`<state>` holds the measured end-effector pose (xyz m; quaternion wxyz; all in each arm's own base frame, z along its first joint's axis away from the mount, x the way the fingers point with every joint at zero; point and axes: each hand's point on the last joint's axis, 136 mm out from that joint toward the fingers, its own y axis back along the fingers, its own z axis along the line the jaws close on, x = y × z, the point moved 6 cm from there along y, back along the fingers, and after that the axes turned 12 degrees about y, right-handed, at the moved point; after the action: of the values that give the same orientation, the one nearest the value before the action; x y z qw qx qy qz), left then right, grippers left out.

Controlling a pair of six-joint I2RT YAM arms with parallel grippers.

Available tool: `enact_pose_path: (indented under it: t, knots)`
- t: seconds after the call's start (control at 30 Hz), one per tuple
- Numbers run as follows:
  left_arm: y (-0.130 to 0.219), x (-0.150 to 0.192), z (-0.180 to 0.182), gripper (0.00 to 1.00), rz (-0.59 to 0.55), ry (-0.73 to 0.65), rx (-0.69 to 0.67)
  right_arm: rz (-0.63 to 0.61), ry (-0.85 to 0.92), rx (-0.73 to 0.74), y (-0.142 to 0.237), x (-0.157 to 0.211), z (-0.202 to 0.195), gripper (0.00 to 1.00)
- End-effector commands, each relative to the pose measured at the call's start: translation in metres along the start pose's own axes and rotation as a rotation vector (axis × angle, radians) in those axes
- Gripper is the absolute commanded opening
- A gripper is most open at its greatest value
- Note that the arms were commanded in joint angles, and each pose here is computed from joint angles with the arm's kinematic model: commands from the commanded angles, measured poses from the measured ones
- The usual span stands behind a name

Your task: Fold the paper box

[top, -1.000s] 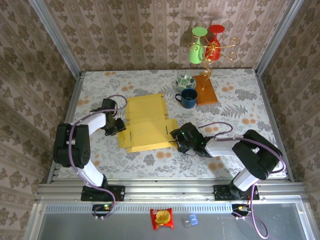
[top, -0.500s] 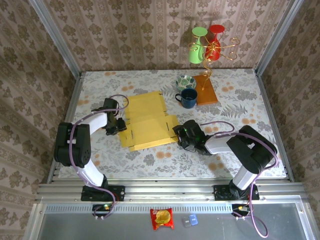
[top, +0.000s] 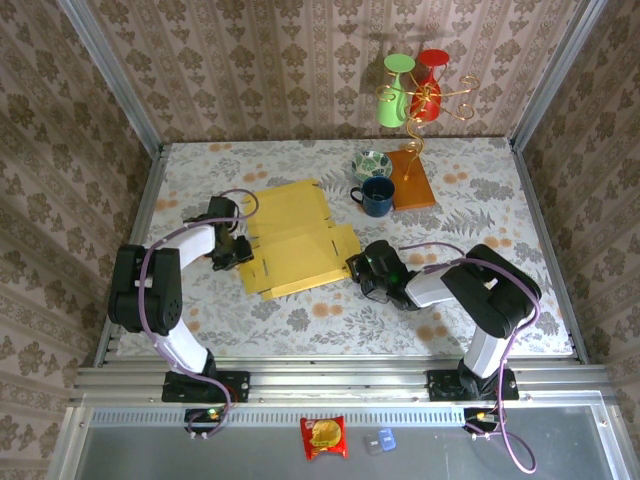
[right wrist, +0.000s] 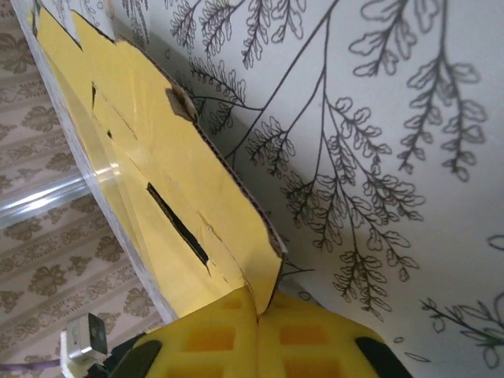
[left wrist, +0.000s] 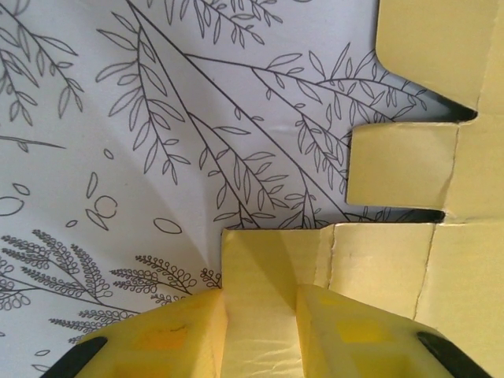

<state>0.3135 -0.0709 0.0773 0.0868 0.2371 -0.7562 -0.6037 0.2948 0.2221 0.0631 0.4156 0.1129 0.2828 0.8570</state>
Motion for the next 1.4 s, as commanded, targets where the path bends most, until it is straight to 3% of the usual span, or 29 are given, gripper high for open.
enact_pose_path:
  t: [0.0, 0.2, 0.33, 0.47, 0.6, 0.73, 0.83, 1.03, 1.2, 1.37]
  knots:
    - [0.002, 0.011, 0.006, 0.38, 0.042, -0.024, -0.065, -0.044, 0.024, -0.025, -0.001, -0.007, 0.016, 0.0]
    - [0.063, 0.012, -0.013, 0.58, -0.176, -0.094, -0.139, -0.02, 0.027, -0.003, 0.015, -0.001, 0.042, 0.0]
    - [0.106, 0.036, -0.022, 0.61, -0.308, -0.102, -0.103, 0.005, -0.014, 0.014, 0.027, 0.002, 0.066, 0.0]
    - [0.127, 0.065, -0.003, 0.66, -0.213, 0.149, -0.029, 0.019, -0.063, 0.018, 0.036, 0.001, 0.089, 0.0]
    - [0.144, 0.091, 0.015, 0.77, -0.151, 0.44, 0.122, 0.045, -0.135, 0.013, 0.039, 0.003, 0.111, 0.0]
    - [0.14, 0.092, 0.02, 0.89, -0.108, 0.778, 0.377, 0.07, -0.199, 0.037, 0.044, 0.002, 0.124, 0.0]
    - [0.136, 0.083, 0.013, 0.94, -0.093, 0.955, 0.516, 0.075, -0.246, 0.035, 0.047, 0.0, 0.131, 0.0]
    - [0.122, 0.06, 0.002, 0.95, -0.136, 1.129, 0.637, 0.098, -0.314, 0.046, 0.051, -0.005, 0.135, 0.0]
    - [0.122, 0.044, 0.001, 0.89, -0.217, 1.156, 0.674, 0.119, -0.33, 0.058, 0.056, -0.008, 0.136, 0.0]
    - [0.111, 0.038, -0.004, 0.62, -0.194, 1.148, 0.715, 0.117, -0.353, 0.063, 0.061, -0.012, 0.132, 0.0]
